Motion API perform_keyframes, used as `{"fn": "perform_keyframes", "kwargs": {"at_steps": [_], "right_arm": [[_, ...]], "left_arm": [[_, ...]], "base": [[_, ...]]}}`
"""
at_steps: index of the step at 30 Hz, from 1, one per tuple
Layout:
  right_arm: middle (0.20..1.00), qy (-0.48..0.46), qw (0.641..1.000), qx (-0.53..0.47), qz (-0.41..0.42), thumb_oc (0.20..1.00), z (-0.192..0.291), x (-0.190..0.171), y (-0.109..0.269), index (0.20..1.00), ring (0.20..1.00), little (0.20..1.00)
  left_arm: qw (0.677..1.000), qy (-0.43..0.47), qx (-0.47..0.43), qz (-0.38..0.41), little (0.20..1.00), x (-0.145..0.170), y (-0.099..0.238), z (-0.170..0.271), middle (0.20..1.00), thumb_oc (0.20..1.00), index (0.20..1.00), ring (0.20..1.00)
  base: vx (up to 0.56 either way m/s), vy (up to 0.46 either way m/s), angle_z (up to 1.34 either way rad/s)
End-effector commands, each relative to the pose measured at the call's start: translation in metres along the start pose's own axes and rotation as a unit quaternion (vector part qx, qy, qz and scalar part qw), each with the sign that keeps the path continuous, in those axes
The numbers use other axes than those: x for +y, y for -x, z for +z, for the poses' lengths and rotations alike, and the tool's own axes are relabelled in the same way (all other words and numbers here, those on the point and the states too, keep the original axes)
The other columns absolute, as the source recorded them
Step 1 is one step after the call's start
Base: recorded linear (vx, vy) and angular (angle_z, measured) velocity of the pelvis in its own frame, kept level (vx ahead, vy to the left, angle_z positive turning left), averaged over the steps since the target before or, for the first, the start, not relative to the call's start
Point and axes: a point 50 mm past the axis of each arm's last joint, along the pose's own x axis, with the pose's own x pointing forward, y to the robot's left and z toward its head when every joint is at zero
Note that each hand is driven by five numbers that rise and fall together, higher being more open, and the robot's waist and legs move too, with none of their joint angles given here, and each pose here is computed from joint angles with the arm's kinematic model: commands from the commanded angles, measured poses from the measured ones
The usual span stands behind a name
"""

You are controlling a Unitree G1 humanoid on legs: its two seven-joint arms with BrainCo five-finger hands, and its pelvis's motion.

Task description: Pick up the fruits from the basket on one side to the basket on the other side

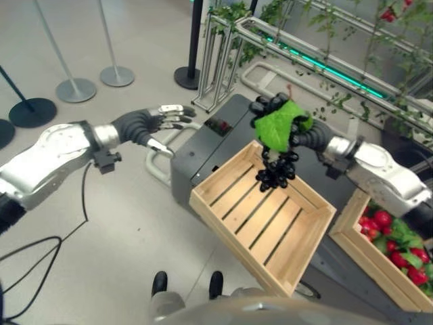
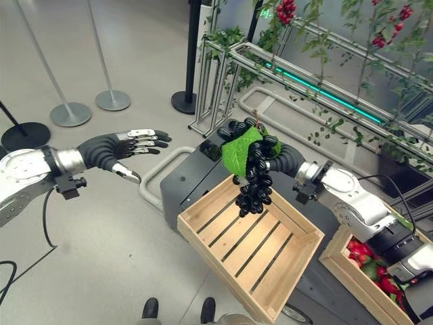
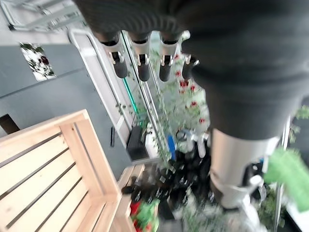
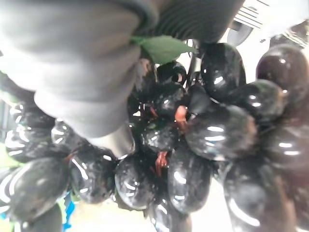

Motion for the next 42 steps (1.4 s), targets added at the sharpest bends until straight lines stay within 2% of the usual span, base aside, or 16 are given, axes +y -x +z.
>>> {"fn": "perform_keyframes", "kwargs": {"at_steps": [1,12,25,42], "right_arm": [[0.200,0.029,0.995,-0.099,0.014,0.200,0.042,0.001,-0.020,0.200,0.200,0.200],[0.200,0.009,0.987,-0.148,0.062,0.200,0.054,0.026,-0.052,0.200,0.200,0.200],[0.200,0.018,0.980,-0.175,0.094,0.200,0.067,0.042,-0.070,0.200,0.200,0.200],[0.200,0.054,0.980,-0.173,0.086,0.200,0.078,0.041,-0.093,0.200,0.200,0.200]], "left_arm": [[0.999,-0.006,-0.043,0.014,1.000,0.011,-0.013,0.012,1.000,1.000,1.000,1.000],[0.997,-0.020,-0.067,-0.033,1.000,-0.004,-0.050,0.021,1.000,1.000,1.000,1.000],[0.995,-0.020,-0.077,-0.058,1.000,-0.013,-0.060,0.024,1.000,1.000,1.000,1.000],[0.992,-0.015,-0.060,-0.111,1.000,-0.027,-0.076,0.021,1.000,1.000,1.000,1.000]], "base": [[0.01,0.008,-0.10],[0.01,0.002,-0.03],[0.00,0.003,-0.01],[0.00,0.000,0.00]]}}
